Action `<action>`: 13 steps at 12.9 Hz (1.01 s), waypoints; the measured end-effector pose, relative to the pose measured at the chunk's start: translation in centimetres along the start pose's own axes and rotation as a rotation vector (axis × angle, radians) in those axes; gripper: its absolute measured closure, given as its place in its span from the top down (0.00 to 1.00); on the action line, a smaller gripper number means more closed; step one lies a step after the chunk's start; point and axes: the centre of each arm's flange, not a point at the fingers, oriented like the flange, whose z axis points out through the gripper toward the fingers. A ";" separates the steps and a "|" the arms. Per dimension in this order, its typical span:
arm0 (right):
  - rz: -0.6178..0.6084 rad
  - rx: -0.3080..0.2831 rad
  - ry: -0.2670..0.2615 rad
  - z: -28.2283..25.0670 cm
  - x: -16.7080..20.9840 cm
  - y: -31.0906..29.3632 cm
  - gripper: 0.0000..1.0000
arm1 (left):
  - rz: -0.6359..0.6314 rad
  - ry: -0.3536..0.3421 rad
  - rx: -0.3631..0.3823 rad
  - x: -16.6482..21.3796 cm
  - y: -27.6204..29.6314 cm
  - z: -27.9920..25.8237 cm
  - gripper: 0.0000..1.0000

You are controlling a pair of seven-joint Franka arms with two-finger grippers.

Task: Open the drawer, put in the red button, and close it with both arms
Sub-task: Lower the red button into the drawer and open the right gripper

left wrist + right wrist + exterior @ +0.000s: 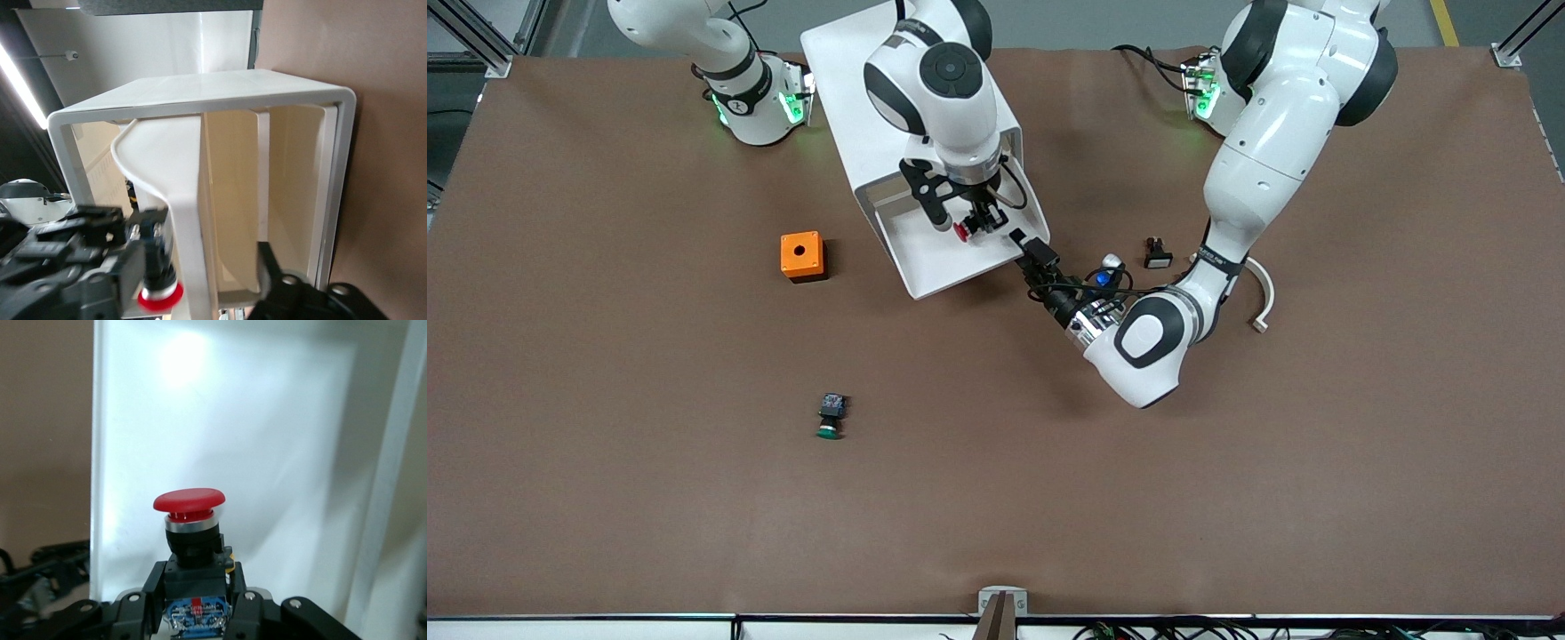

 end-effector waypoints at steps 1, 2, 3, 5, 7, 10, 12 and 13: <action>0.001 0.000 0.000 0.0 -0.3 0.1 0.41 | 0.063 -0.014 -0.006 0.0 -0.3 -1.0 0.92; 0.003 0.000 0.001 0.0 -0.1 0.1 0.46 | 0.138 -0.032 -0.015 0.0 -0.7 -2.3 1.00; 0.004 0.003 0.003 -0.1 0.0 0.0 0.56 | 0.212 -0.047 -0.025 0.0 -1.1 -3.6 1.00; -0.005 0.019 0.015 -0.7 0.6 -0.3 0.78 | 0.389 -0.066 -0.055 -0.3 -2.0 -5.6 1.00; -0.039 0.040 0.017 -2.1 2.1 -1.3 0.99 | 0.591 -0.055 -0.124 -0.5 -3.0 -8.2 1.00; -0.195 -0.007 0.036 -5.4 9.1 -3.8 1.00 | 0.856 0.062 -0.239 -0.9 -4.2 -9.7 1.00; -0.340 -0.046 0.032 -8.1 17.5 -5.2 1.00 | 1.022 0.209 -0.351 -1.7 -6.1 -9.8 0.98; -0.415 -0.053 0.026 -9.3 22.1 -5.5 1.00 | 1.089 0.282 -0.421 -2.5 -7.6 -9.8 0.98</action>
